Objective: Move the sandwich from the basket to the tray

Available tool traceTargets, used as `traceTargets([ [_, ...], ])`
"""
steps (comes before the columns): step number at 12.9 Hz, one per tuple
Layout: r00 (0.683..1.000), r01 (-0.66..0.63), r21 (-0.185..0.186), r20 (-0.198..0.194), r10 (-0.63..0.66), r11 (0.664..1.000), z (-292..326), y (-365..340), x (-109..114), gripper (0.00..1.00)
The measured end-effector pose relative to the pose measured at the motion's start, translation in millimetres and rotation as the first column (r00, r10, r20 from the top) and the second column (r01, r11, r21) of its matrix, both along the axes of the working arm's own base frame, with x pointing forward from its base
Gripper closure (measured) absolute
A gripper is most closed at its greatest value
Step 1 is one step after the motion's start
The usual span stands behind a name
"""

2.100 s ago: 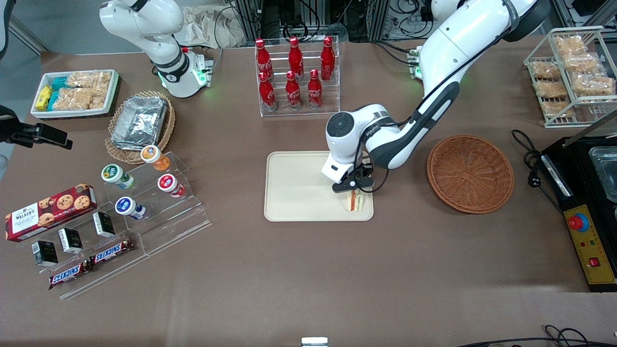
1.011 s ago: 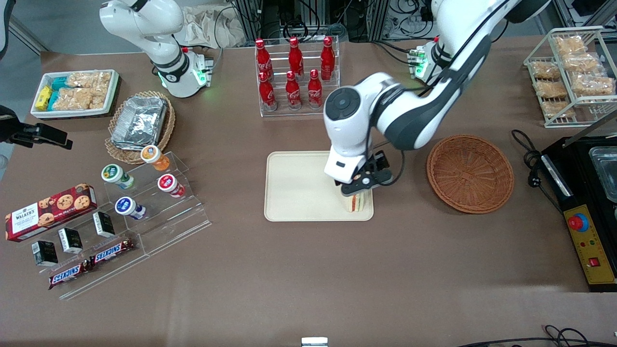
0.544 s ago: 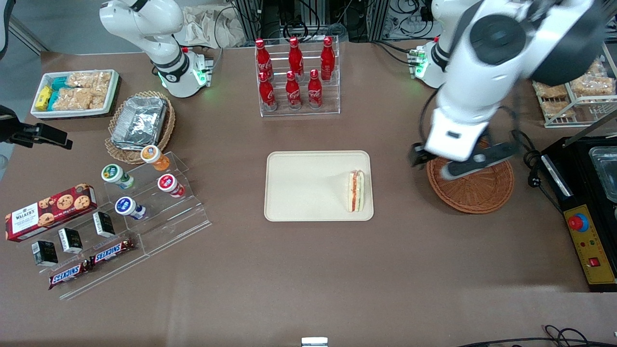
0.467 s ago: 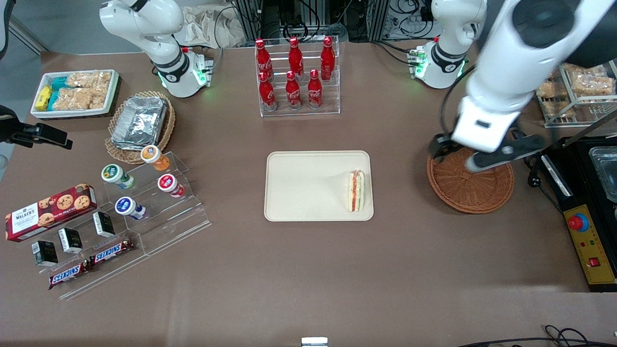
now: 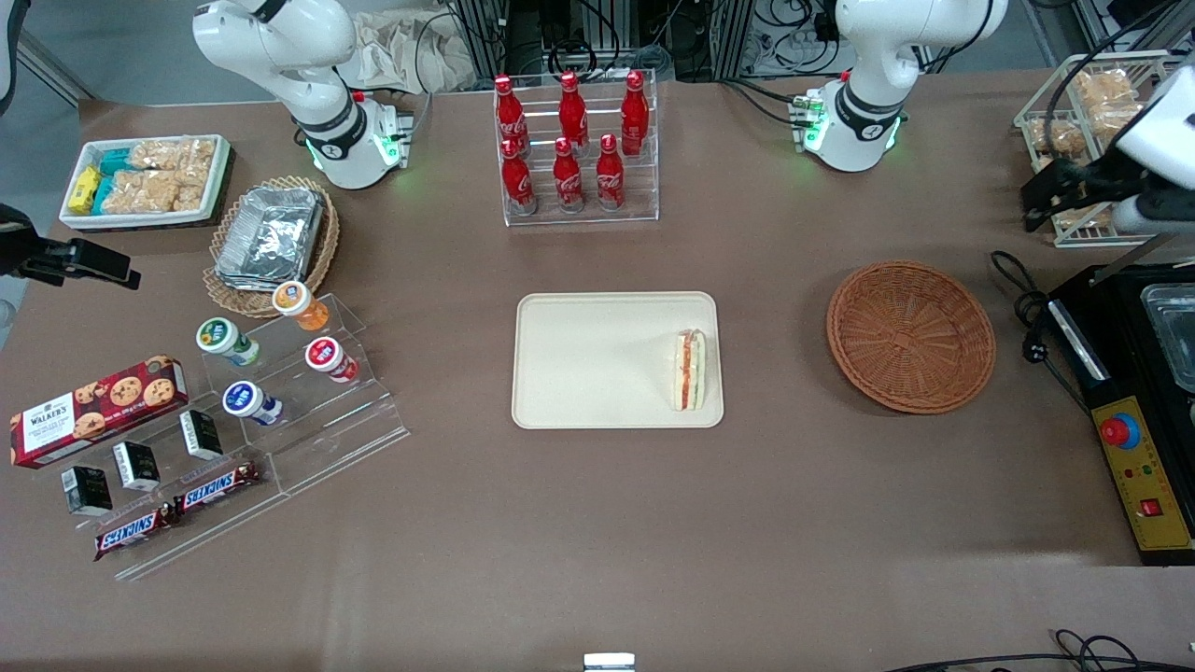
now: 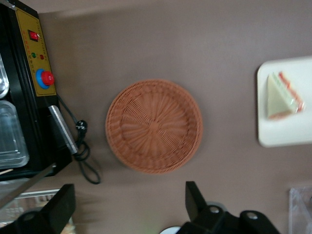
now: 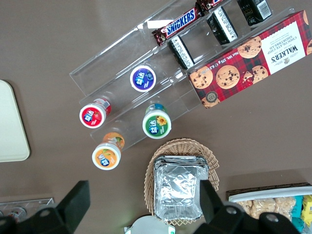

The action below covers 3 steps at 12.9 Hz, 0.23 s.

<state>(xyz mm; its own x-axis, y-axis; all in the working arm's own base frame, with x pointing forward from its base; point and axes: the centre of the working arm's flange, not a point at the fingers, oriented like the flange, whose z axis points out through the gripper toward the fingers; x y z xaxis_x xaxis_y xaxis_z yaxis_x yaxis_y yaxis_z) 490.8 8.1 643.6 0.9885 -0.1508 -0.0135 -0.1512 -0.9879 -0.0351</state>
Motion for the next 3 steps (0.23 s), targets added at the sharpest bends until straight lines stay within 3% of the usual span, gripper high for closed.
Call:
traceTargets([
  [3,0.999,0.036,0.001,-0.005,-0.036,0.999,-2.5,3.0,-0.8,0.0],
])
